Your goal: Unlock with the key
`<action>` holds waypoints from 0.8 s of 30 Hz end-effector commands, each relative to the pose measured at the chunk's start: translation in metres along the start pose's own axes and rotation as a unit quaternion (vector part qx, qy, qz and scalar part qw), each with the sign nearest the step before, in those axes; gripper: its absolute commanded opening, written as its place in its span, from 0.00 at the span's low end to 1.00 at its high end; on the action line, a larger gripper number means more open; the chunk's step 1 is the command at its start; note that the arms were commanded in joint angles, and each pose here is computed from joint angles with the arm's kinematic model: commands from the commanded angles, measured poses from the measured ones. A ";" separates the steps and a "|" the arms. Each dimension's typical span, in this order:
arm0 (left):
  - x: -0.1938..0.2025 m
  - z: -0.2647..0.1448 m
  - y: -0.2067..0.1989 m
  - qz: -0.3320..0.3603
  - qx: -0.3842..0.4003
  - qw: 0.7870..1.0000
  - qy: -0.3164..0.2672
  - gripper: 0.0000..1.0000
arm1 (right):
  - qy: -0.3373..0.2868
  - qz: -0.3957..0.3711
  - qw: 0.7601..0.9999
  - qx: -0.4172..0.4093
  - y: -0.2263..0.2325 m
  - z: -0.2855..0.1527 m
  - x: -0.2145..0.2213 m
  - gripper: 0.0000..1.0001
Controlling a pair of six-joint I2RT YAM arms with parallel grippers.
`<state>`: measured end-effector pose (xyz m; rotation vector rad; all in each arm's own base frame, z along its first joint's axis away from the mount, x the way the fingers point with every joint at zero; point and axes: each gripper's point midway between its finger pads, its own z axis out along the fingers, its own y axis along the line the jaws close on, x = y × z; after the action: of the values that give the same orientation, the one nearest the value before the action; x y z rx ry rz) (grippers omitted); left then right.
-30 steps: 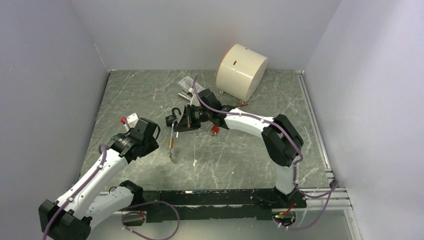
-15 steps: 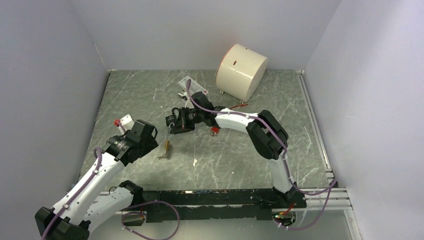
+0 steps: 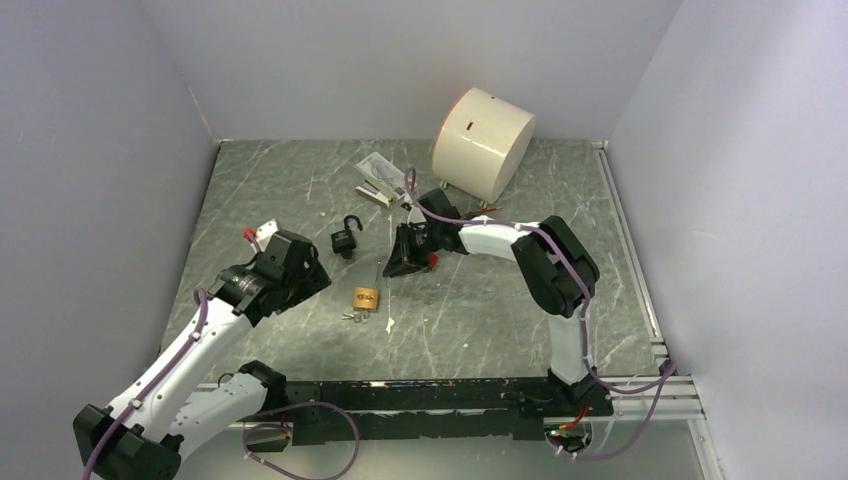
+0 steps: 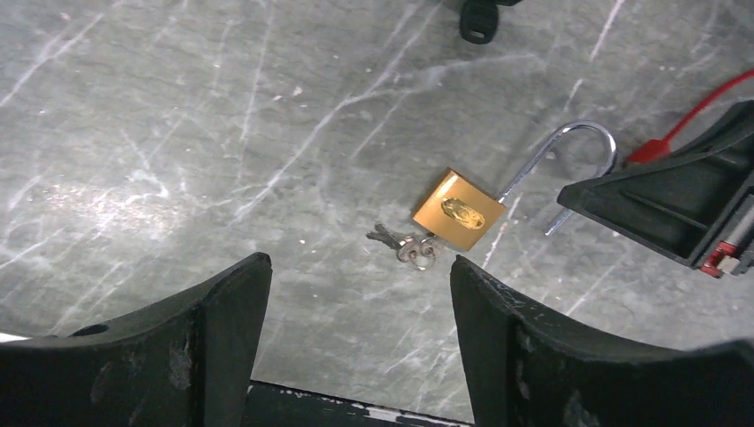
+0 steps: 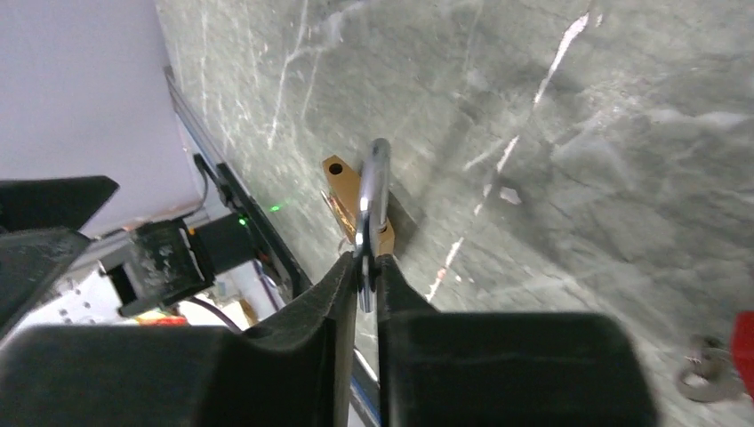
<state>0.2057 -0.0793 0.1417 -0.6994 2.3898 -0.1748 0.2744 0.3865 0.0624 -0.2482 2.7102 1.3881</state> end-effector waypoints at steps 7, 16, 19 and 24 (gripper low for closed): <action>-0.025 -0.020 -0.048 0.011 0.082 0.997 -0.010 0.83 | -0.071 -0.091 0.991 0.074 0.009 -0.043 -0.025 0.55; -0.050 -0.063 -0.054 0.036 0.094 0.995 -0.026 0.92 | -0.220 -0.127 0.936 0.243 -0.005 -0.146 -0.042 0.69; -0.067 -0.088 -0.057 0.057 0.117 0.990 -0.053 0.94 | -0.302 -0.110 0.890 0.322 -0.015 -0.205 -0.039 0.71; -0.095 -0.142 -0.048 0.080 0.131 0.983 -0.099 0.94 | -0.426 -0.049 0.812 0.396 -0.007 -0.312 -0.013 0.86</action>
<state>0.2219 -0.0973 0.2743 -0.4661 2.2467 -0.3646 0.3004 0.2138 0.2099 -0.0086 2.2706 0.4484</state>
